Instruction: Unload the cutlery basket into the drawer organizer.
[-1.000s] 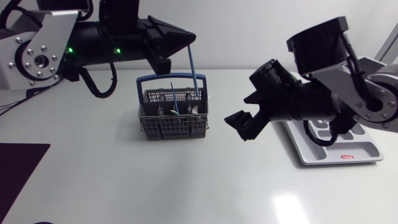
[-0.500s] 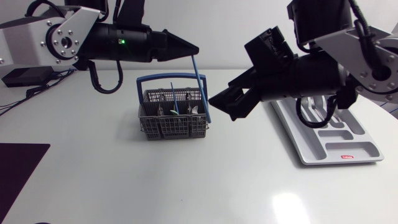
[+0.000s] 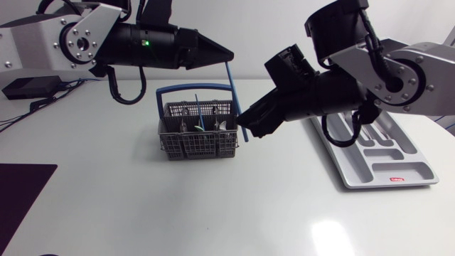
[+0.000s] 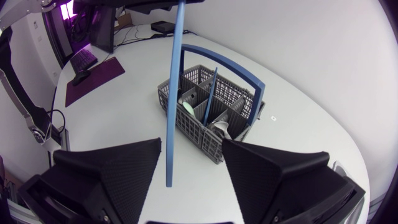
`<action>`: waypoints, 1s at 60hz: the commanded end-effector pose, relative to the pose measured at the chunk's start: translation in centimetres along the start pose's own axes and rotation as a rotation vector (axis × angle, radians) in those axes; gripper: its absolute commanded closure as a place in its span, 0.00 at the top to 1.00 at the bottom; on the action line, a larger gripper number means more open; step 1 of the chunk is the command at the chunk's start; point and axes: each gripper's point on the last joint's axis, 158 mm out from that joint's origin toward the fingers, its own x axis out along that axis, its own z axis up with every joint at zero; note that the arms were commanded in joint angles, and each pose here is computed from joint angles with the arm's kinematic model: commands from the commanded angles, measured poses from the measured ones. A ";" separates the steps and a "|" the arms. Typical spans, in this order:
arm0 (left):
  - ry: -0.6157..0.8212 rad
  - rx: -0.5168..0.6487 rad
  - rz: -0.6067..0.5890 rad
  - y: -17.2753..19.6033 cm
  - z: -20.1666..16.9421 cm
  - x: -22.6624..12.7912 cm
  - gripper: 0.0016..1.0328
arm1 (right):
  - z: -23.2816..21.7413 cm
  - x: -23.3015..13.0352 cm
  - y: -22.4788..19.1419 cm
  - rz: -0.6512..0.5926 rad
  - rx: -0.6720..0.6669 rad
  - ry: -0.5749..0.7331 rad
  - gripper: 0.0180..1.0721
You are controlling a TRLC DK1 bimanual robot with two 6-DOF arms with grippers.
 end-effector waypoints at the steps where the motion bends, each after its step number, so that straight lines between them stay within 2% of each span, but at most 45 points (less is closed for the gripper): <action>1: 0.005 -0.022 -0.022 -0.2 0.4 0.5 0.03 | 0.7 0.4 -0.3 0.000 0.021 -0.016 0.35; 5: 0.007 -0.025 -0.021 -0.2 0.3 0.5 0.03 | 0.7 0.7 -0.1 0.008 0.025 -0.009 0.21; 15: 0.009 -0.029 -0.019 -0.1 0.1 0.5 0.03 | 0.3 1.2 0.7 0.039 0.023 0.006 0.05; 26: 0.003 -0.030 -0.010 0.3 0.3 0.2 0.04 | -0.3 1.1 1.8 0.048 0.000 0.024 0.05; 36: -0.011 -0.017 -0.009 0.0 1.3 -0.1 0.25 | -1.6 1.1 2.6 0.061 -0.016 0.047 0.05; 48: -0.076 0.014 0.005 -0.4 5.7 -1.6 0.54 | -3.2 1.1 3.0 0.071 -0.016 0.079 0.05; 53: -0.106 0.033 0.019 -0.3 7.6 -2.6 0.58 | -4.2 1.3 2.9 0.071 -0.006 0.102 0.05; 60: -0.178 0.070 0.079 0.8 11.2 -5.8 0.59 | -6.3 1.2 0.9 0.036 0.031 0.142 0.05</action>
